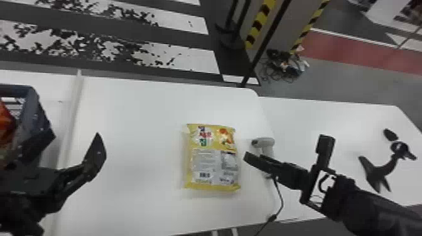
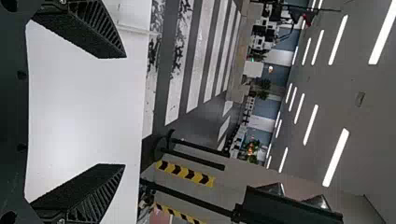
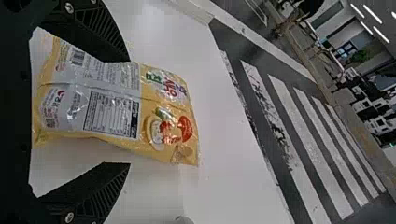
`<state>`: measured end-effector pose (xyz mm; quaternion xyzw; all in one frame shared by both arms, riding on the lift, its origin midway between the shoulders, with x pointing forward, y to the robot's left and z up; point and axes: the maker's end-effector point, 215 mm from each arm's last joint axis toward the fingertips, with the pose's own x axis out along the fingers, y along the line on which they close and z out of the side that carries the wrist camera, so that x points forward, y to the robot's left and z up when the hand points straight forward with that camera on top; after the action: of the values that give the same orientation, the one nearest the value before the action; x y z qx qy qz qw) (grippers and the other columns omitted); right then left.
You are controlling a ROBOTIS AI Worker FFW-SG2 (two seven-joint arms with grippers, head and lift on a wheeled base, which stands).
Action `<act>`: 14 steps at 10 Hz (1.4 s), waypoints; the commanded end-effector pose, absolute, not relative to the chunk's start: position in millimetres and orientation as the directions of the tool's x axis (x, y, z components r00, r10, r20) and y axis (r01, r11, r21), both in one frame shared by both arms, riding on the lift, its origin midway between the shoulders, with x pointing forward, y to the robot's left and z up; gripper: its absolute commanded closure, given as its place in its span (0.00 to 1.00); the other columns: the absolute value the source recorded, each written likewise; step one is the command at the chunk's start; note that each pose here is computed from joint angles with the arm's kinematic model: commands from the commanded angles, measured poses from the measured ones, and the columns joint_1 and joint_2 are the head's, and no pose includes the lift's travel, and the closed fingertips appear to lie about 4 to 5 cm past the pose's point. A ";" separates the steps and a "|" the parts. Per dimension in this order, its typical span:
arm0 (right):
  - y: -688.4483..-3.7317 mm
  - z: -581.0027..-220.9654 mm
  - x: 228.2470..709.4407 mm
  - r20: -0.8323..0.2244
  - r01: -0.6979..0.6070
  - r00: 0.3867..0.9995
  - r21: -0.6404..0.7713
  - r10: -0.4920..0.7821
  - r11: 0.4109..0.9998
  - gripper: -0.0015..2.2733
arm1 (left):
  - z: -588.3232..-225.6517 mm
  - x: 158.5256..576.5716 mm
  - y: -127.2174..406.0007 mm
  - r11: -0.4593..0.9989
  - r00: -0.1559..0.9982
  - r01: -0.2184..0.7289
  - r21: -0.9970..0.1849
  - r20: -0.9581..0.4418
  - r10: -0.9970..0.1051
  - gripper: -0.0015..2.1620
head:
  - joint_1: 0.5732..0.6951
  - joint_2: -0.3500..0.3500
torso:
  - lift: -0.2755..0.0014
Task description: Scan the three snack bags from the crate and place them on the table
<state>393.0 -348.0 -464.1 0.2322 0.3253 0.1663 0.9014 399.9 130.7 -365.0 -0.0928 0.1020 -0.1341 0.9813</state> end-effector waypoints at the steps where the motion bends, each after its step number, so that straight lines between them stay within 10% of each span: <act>1: -329.4 -477.6 405.3 -0.512 -0.187 0.715 0.517 0.476 0.836 0.04 | -365.7 400.2 130.2 0.945 0.942 0.248 -0.211 -0.177 -0.286 0.01 | 1.00 0.07 | 0.77; 9: -307.0 -551.8 441.6 -0.575 -0.270 0.665 0.411 0.477 0.871 0.09 | -374.3 393.6 126.5 0.943 0.931 0.262 -0.206 -0.204 -0.303 0.01 | 1.00 0.15 | 0.77; 11: -299.1 -559.5 438.9 -0.591 -0.270 0.636 0.431 0.496 0.861 0.71 | -375.7 391.8 124.3 0.942 0.929 0.265 -0.207 -0.208 -0.307 0.01 | 1.00 0.16 | 0.77; 14: -298.7 -553.6 437.5 -0.584 -0.273 0.635 0.444 0.507 0.853 0.78 | -377.4 389.0 121.6 0.942 0.927 0.269 -0.201 -0.212 -0.310 0.01 | 1.00 0.17 | 0.77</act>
<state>438.5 -297.4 -555.4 0.1566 0.3674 0.2199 0.8900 389.6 123.0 -377.5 -0.0856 0.1214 -0.1471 0.9779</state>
